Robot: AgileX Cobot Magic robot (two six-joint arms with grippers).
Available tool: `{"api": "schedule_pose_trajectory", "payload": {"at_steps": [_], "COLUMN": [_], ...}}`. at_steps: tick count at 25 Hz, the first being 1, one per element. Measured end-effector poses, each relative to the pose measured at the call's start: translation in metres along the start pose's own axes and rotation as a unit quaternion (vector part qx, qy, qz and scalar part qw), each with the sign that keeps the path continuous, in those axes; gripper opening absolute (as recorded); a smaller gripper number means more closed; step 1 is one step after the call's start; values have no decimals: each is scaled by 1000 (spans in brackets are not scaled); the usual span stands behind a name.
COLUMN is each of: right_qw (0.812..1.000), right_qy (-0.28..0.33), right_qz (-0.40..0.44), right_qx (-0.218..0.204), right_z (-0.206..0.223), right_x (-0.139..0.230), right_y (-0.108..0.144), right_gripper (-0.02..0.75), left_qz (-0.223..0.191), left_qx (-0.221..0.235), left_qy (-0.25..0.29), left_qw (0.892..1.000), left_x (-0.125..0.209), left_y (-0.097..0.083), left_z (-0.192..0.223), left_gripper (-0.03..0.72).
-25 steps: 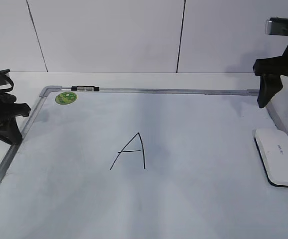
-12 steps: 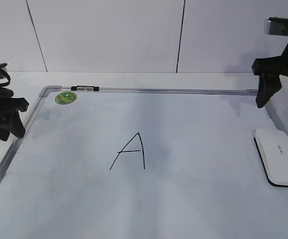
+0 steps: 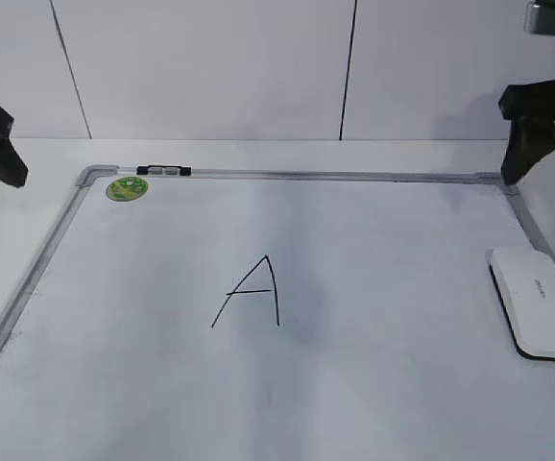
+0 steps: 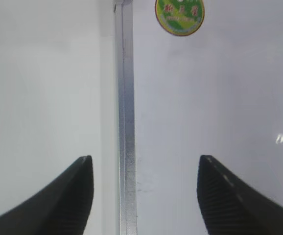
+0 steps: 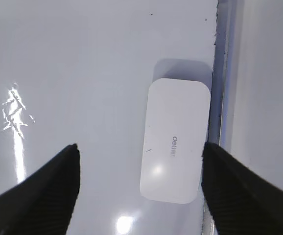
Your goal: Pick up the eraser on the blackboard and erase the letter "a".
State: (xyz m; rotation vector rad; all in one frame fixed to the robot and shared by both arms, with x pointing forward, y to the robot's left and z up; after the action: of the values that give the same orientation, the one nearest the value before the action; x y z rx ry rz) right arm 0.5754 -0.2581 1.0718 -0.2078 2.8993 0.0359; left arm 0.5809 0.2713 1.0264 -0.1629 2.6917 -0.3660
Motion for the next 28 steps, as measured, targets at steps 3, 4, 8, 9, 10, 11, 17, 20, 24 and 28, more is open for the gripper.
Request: {"api": "schedule_pose_trajectory", "payload": {"at_steps": [3,4,8,9,10,11,17,20,24,28], "right_qw": [1000,1000,998,997,996,995,988,984,978,973], "right_qy": [-22,-30,-67,-75,-86,-97,-154,-180,-206,-229], "right_qz": [-1,-1,-2,-2,-2,-2,-3,-3,-6,-20], "right_qx": [1,1,2,2,2,2,-2,-4,-15,-22], "right_z": [-16,-22,-51,-57,-65,-74,-115,-132,-149,-163], "right_x": [4,6,17,20,23,27,51,64,84,103], "right_y": [0,0,1,1,2,2,4,5,8,15], "right_gripper": [592,592,592,592,592,592,592,592,592,592], "left_qz": [8,11,23,26,28,31,44,49,60,75], "left_qx": [7,9,19,21,23,26,46,62,80,90], "left_qy": [-28,-39,-75,-82,-87,-96,-141,-172,-224,-274], "left_qw": [1000,999,997,996,996,995,988,982,970,954], "left_x": [1,2,9,11,14,17,36,48,70,95], "left_y": [-6,-8,-16,-17,-19,-21,-30,-35,-41,-44], "left_z": [-26,-35,-72,-81,-88,-97,-144,-169,-206,-239], "left_gripper": [507,507,508,508,508,508,508,509,509,509]}}
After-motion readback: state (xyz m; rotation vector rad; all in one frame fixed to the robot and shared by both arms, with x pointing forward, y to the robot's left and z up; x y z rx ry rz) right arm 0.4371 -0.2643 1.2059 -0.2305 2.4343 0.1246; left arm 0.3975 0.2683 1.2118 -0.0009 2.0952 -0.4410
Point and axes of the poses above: a point on each arm's last joint axis where the gripper is mounted, z pointing out along that axis toward the gripper, y along the wrist's bending axis when the last joint is at zero, x = y × z, the point moved 1 cm from there along z, pointing out along that axis toward the gripper, and after that the axes turned 6 degrees about -z, right-handed, at the moved point
